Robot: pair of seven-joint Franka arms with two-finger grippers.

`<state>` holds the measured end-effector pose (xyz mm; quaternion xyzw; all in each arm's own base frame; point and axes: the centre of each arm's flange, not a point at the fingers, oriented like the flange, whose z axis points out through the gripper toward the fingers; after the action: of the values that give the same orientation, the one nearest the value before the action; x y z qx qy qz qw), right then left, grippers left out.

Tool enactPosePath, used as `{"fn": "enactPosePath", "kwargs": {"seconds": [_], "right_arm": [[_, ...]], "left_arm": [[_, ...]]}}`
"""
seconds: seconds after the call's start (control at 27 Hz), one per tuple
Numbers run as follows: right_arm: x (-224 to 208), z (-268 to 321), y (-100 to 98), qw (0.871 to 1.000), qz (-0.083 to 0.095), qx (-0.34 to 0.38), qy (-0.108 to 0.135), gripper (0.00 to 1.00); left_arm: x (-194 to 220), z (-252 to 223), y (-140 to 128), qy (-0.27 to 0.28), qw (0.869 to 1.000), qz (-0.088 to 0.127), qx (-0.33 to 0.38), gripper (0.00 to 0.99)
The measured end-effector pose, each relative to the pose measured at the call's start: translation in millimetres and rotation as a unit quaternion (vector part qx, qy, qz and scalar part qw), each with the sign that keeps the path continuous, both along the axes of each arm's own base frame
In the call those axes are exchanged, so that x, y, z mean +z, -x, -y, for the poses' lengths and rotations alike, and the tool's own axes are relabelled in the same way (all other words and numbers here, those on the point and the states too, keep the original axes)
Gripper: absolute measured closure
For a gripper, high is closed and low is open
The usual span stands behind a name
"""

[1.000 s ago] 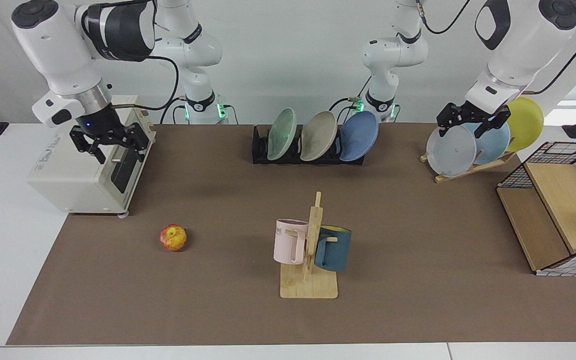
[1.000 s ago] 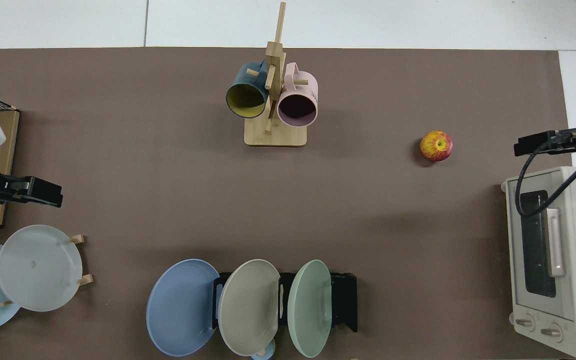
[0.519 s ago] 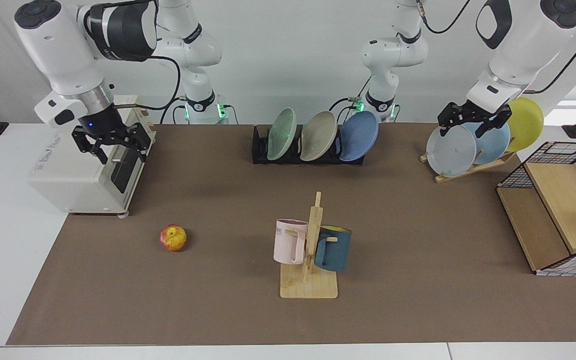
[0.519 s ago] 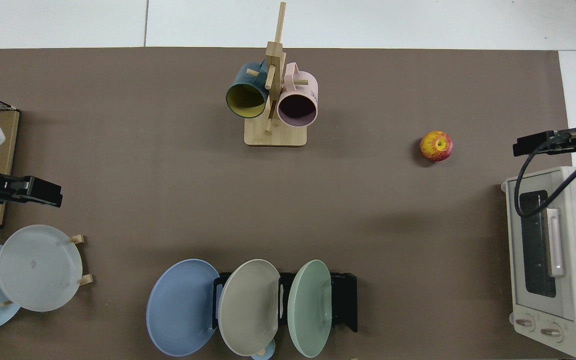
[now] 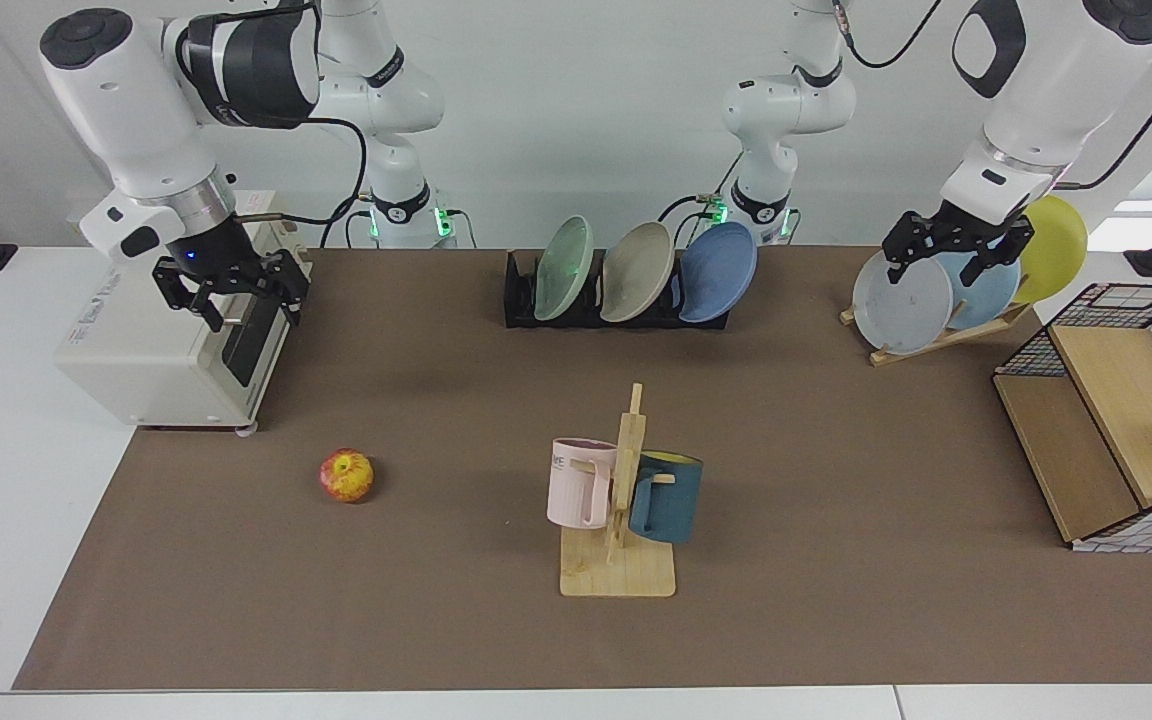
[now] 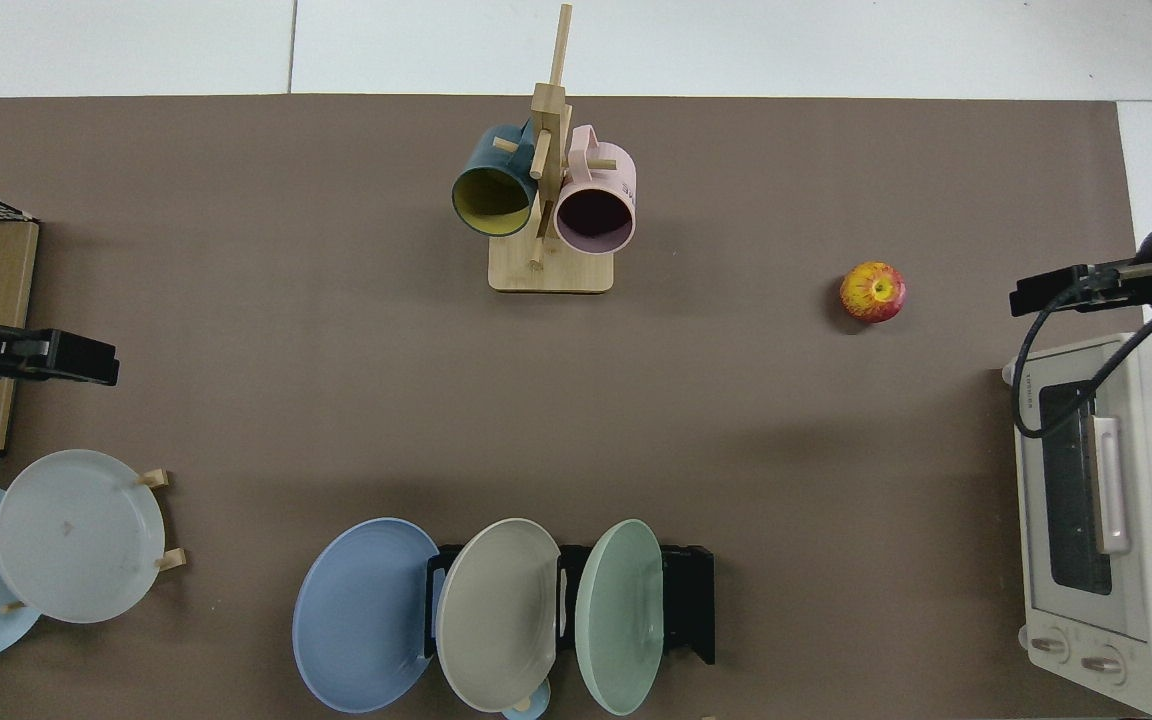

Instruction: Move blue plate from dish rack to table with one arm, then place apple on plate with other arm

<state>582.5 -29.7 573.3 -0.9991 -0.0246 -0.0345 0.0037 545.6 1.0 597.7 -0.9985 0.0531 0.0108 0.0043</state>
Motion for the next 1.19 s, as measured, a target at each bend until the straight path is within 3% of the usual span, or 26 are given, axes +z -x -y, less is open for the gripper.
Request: {"fn": "enactPosePath", "kwargs": {"seconds": [0.26, 0.52, 0.7, 0.93, 1.19], "right_arm": [[-14, -2, -9.3, 1.000, -0.007, 0.000, 0.000, 0.00], [-35, -21, -33.2, 1.000, -0.013, -0.007, 0.001, 0.00], [-59, -33, -52.2, 1.000, -0.026, -0.010, 0.003, 0.00], [-99, -34, -76.7, 1.000, -0.011, -0.011, 0.006, 0.00], [-173, -35, -98.6, 1.000, -0.020, -0.011, 0.010, 0.00]], "left_arm": [[-10, 1, 2, 0.000, 1.000, -0.011, 0.000, 0.000], [-25, 9, 15, -0.001, 1.000, -0.029, -0.007, 0.000], [-41, 32, 47, -0.004, 0.999, -0.044, -0.009, 0.000], [-66, 69, 95, -0.001, 0.998, -0.061, -0.016, 0.000], [-114, 100, 143, 0.005, 0.997, -0.076, -0.028, 0.004]]}}
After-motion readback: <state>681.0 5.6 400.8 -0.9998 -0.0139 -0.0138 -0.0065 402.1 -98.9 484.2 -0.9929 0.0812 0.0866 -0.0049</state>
